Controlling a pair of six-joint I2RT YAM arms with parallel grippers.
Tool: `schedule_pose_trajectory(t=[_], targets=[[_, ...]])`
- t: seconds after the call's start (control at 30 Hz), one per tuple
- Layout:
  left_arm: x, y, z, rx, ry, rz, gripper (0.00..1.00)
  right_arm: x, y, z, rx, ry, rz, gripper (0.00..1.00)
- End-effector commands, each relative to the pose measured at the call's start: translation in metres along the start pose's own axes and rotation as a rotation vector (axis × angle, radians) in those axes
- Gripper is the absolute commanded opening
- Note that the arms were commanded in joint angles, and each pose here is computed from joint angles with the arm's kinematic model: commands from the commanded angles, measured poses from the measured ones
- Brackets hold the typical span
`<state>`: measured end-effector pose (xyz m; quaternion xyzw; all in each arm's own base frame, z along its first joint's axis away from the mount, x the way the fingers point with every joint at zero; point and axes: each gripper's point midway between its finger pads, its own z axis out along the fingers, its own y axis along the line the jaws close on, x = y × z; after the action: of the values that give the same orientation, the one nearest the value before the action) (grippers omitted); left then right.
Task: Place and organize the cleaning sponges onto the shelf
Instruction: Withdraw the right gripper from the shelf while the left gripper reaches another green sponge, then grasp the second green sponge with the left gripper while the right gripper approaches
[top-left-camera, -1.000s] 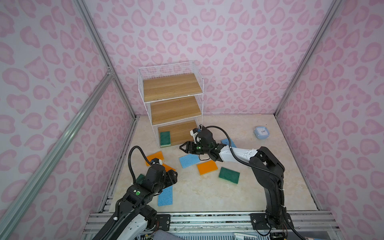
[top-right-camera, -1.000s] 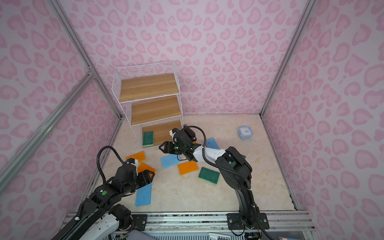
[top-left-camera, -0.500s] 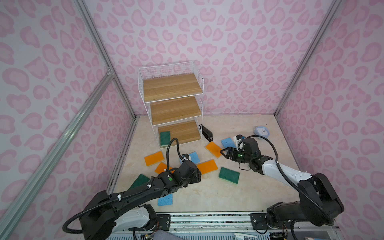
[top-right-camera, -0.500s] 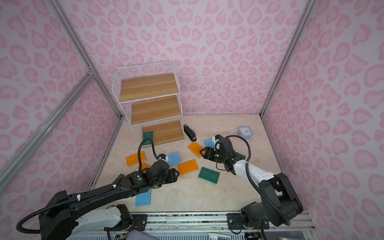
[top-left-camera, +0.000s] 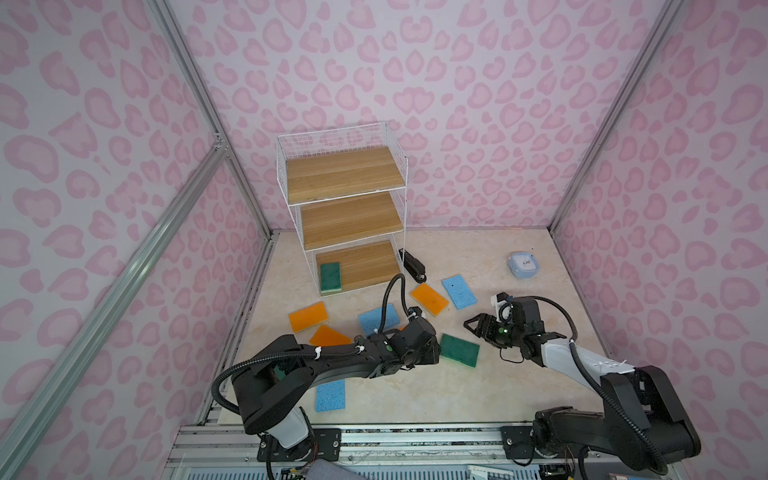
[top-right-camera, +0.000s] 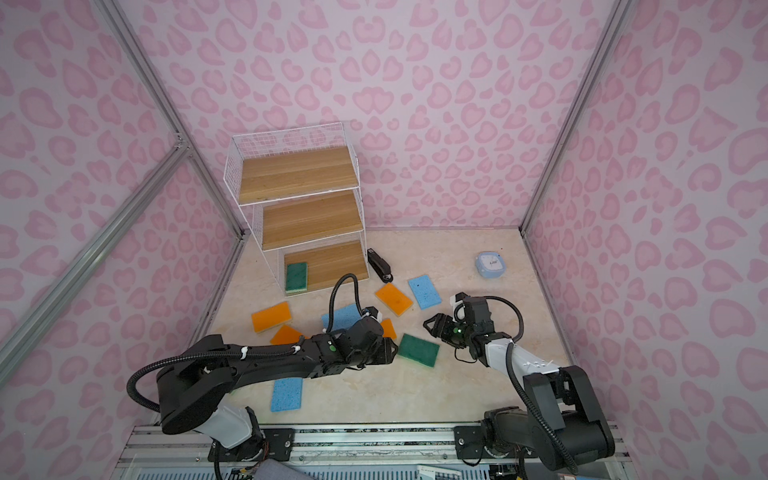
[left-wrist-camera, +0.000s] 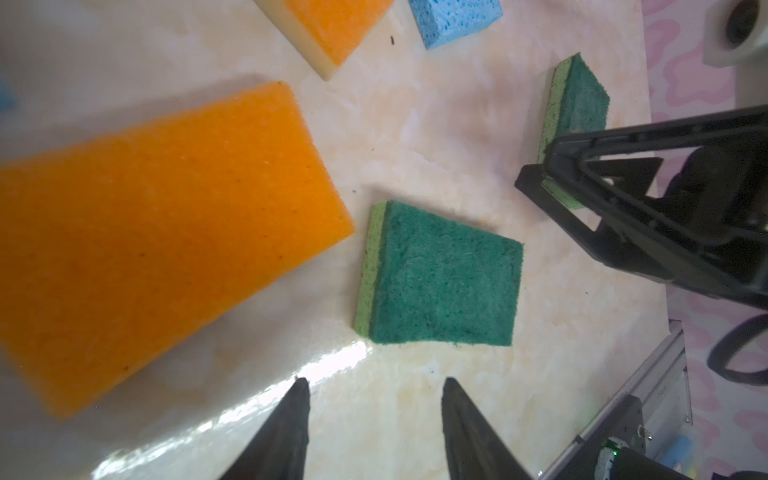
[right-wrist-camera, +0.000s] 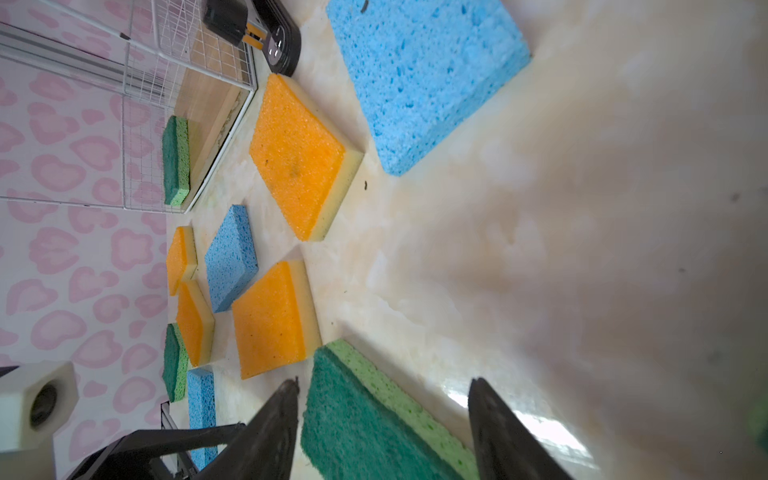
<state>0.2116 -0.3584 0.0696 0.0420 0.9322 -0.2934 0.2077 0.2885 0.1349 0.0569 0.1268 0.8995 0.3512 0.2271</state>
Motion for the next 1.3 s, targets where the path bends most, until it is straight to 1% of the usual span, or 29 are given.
schedule_pose_trajectory(t=[0.0,0.07,0.2,0.33,0.43,0.5,0.57,0.67,0.73,0.83,1.03,1.13,1.27], targets=[[0.002,-0.024,0.006,0.067,0.001,-0.001,0.53,0.006,-0.003,0.001,-0.005,0.006,0.002,0.66],[0.007,-0.029,0.01,0.079,0.017,-0.004,0.53,0.012,-0.008,0.001,0.005,0.01,0.008,0.66],[0.01,-0.025,0.012,0.078,0.013,-0.02,0.55,0.027,-0.012,0.002,0.012,0.033,0.005,0.66],[0.007,-0.02,0.006,0.069,-0.008,-0.023,0.67,0.048,-0.005,0.006,0.024,0.082,-0.049,0.66],[0.002,-0.01,-0.001,0.066,-0.028,-0.048,0.78,0.059,0.0,0.005,0.02,0.09,-0.056,0.66],[-0.001,-0.001,-0.007,0.063,-0.043,-0.073,0.81,0.065,0.005,0.006,0.011,0.094,-0.062,0.66],[-0.004,0.011,-0.013,0.06,-0.058,-0.094,0.82,0.072,0.014,0.008,-0.003,0.104,-0.075,0.65],[-0.01,0.024,-0.022,0.048,-0.075,-0.109,0.81,0.083,0.03,0.016,-0.045,0.134,-0.095,0.66],[-0.011,0.028,-0.026,0.045,-0.083,-0.112,0.78,0.09,0.038,0.021,-0.079,0.162,-0.087,0.66],[-0.011,0.027,-0.027,0.05,-0.071,-0.101,0.72,0.091,0.045,0.024,-0.131,0.168,-0.067,0.65],[-0.001,0.03,-0.019,0.056,-0.04,-0.118,0.62,0.089,0.059,0.017,-0.183,0.165,-0.084,0.65],[0.003,0.029,-0.013,0.058,-0.027,-0.121,0.59,0.09,0.065,0.014,-0.217,0.187,-0.085,0.65],[0.005,0.026,-0.004,0.055,-0.018,-0.126,0.56,0.089,0.065,0.014,-0.241,0.199,-0.057,0.64]])
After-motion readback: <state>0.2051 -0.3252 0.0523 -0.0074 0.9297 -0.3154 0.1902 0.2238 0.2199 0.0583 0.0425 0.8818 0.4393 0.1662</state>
